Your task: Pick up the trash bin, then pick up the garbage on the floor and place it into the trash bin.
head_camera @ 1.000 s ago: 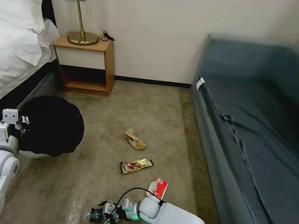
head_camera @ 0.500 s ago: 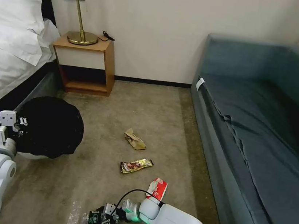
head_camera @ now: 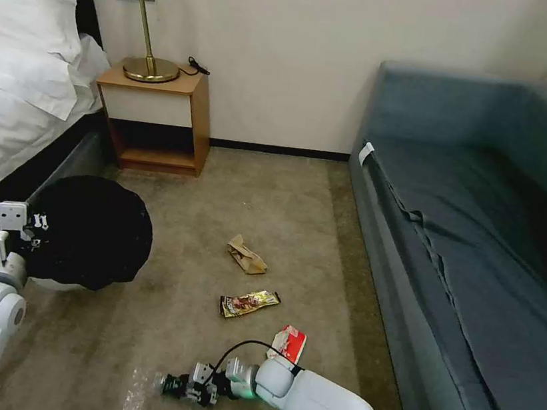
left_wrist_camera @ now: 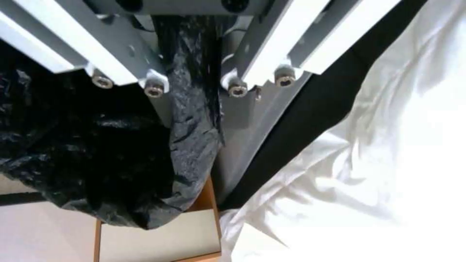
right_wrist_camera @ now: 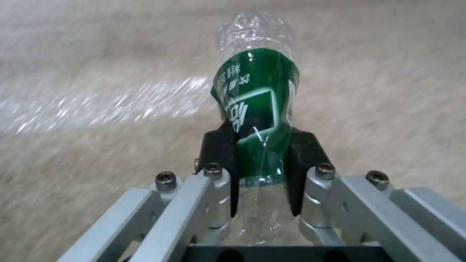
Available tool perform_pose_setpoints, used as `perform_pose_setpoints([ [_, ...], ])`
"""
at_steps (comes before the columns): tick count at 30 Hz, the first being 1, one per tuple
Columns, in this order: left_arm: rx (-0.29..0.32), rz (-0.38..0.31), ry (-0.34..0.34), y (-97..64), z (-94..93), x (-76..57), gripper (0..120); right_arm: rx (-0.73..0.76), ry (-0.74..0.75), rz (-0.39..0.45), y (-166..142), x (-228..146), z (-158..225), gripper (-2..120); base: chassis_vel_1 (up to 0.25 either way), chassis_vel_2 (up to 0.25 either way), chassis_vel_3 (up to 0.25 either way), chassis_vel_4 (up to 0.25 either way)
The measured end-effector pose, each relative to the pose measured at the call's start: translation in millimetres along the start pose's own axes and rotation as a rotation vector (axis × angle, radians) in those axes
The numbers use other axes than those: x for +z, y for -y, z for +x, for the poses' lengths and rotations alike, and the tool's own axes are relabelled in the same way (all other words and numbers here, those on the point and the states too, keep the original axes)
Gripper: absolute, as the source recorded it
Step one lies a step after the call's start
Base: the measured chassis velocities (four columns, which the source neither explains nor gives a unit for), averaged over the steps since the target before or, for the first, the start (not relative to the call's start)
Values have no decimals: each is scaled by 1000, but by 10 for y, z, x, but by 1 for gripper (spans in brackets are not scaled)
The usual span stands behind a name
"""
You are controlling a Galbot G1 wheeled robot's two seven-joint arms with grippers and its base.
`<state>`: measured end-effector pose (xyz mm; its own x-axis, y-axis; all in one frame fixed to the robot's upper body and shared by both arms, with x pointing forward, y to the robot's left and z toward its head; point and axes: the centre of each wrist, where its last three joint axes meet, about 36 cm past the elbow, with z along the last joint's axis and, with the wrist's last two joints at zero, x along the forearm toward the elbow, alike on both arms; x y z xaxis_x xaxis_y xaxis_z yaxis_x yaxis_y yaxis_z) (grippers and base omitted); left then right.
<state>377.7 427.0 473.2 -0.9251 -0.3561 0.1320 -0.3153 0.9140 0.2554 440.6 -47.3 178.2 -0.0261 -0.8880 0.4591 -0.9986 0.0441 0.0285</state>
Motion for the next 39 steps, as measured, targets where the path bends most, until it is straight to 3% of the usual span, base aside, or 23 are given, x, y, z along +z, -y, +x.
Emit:
perform_pose_setpoints([
  [6, 35, -9, -7, -38, 6, 46, 7, 78, 82, 98, 509, -398, 299, 16, 0, 0, 0, 0],
  [13, 69, -39, 17, -53, -43, 7, 7, 164, 132, 150, 978, -781, 673, 16, 0, 0, 0, 0],
  [18, 101, -38, 38, -75, -127, -47, 7, 285, 166, 234, 1709, -1464, 1302, 16, 0, 0, 0, 0],
  [21, 108, -35, 38, -59, -148, -32, 7, 322, 182, 258, 1911, -1722, 1510, 16, 0, 0, 0, 0],
  [32, 146, -24, 63, 52, -153, -99, 7, 390, 263, 316, 2253, -2545, 1898, 16, 0, 0, 0, 0],
  [34, 156, -19, 78, 93, -138, -163, 7, 381, 324, 349, 2213, -3111, 1961, 16, 0, 0, 0, 0],
  [37, 159, -18, 79, 110, -132, -170, 7, 370, 354, 359, 2170, -3377, 1978, 16, 0, 0, 0, 0],
  [39, 166, -14, 82, 134, -127, -180, 7, 340, 402, 362, 2048, -3862, 1964, 16, 0, 0, 0, 0],
])
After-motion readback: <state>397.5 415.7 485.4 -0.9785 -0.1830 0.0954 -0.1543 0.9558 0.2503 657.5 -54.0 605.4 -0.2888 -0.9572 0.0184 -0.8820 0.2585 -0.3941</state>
